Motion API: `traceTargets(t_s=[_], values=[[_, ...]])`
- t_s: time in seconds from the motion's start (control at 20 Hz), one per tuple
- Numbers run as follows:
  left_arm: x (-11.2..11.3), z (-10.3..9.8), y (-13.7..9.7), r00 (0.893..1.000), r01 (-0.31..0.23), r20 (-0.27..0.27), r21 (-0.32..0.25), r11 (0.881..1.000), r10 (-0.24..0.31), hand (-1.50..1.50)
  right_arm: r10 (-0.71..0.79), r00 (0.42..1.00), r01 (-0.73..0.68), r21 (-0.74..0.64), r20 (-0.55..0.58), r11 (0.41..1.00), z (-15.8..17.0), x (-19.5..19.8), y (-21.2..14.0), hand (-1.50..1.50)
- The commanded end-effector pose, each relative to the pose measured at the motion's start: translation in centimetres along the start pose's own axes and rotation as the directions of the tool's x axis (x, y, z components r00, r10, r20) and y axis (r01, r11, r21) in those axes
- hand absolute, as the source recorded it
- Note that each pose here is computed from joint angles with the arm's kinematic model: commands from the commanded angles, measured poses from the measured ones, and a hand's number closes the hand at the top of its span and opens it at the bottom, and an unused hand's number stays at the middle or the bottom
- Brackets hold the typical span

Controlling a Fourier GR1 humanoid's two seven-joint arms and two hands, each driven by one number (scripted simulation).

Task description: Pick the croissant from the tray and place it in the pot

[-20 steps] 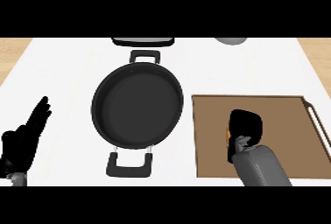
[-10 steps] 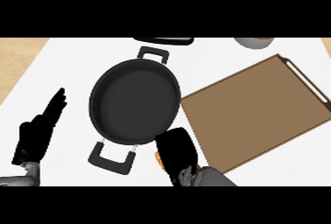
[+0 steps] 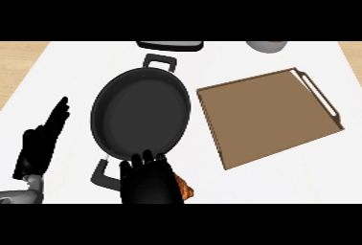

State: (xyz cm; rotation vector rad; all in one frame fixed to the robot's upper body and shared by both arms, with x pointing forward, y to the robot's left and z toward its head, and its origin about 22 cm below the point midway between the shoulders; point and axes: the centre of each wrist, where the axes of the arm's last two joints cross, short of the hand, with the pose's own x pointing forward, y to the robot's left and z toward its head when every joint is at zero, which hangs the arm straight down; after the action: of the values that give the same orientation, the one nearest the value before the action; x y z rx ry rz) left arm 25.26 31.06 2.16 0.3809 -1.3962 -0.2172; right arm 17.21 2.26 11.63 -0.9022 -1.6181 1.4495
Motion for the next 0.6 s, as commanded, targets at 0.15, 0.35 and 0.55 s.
traceTargets(t_s=[0.15, 0.35, 0.55], values=[[0.1, -0.3, 0.8, 1.0, -0.014, -0.002, 0.02, 1.0, 0.014, 0.0, -0.192, 0.98, 0.178, -0.23, -0.043, 0.957, 0.6, 1.7, -3.4, 1.5], [0.1, -0.9, 0.3, 1.0, -0.003, -0.01, 0.031, 1.0, 0.003, 0.0, -0.267, 0.963, 0.243, -0.295, -0.044, 0.924, -0.8, 1.9, -5.0, 1.5], [-0.4, 0.2, 0.0, 1.0, -0.007, -0.003, -0.002, 1.0, 0.007, 0.0, -0.304, 0.952, 0.271, -0.34, -0.045, 0.901, -2.9, 2.2, -7.0, 1.5]])
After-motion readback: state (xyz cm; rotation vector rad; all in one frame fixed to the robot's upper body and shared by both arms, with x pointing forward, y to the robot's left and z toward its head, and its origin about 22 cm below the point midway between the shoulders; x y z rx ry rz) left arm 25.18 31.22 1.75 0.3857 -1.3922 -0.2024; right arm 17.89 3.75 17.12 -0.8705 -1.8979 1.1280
